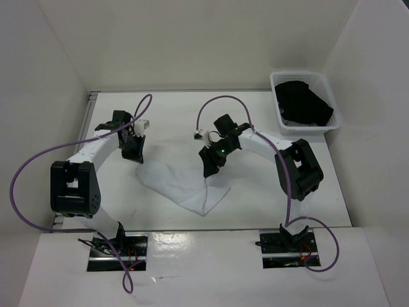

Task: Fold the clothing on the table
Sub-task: Flatten the skirt out

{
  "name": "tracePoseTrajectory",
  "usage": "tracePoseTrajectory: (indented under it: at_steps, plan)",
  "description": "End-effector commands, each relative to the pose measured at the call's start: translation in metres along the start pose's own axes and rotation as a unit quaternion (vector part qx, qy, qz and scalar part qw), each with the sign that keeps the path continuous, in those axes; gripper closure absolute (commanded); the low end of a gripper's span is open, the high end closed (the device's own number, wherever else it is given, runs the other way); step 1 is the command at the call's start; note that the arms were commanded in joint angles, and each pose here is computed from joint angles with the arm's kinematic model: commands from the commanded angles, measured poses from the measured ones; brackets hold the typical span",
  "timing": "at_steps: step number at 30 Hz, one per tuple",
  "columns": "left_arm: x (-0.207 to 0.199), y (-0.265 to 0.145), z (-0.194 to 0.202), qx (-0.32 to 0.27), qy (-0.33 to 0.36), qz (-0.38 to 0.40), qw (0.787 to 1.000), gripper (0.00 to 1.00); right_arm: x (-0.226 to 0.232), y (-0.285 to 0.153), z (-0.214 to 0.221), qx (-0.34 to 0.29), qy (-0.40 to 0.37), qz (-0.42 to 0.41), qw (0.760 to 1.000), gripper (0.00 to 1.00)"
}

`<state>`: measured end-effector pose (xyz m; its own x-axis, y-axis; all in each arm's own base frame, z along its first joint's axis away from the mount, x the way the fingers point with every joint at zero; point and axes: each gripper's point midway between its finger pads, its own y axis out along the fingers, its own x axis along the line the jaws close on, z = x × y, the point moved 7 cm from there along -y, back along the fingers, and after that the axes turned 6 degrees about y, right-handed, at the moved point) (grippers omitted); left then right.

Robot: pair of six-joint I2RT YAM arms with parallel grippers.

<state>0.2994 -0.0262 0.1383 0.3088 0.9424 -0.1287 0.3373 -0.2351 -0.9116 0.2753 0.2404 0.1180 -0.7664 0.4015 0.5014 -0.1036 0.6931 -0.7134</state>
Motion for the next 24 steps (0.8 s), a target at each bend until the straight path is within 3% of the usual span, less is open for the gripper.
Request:
tracePoseTrajectory:
  at_steps: [1, 10, 24]
  plan:
    - [-0.005, 0.000, -0.001, 0.001, -0.007, 0.018, 1.000, 1.00, 0.009, -0.005, -0.015, -0.032, -0.024, -0.009, 0.999, 0.41]
    - [-0.005, 0.000, -0.001, 0.001, -0.007, 0.018, 1.000, 1.00, -0.005, 0.020, 0.002, 0.006, 0.005, -0.038, 0.999, 0.41]
    - [-0.005, 0.000, -0.001, 0.001, -0.007, 0.018, 1.000, 1.00, -0.015, 0.045, 0.003, 0.018, 0.030, -0.093, 0.995, 0.44]
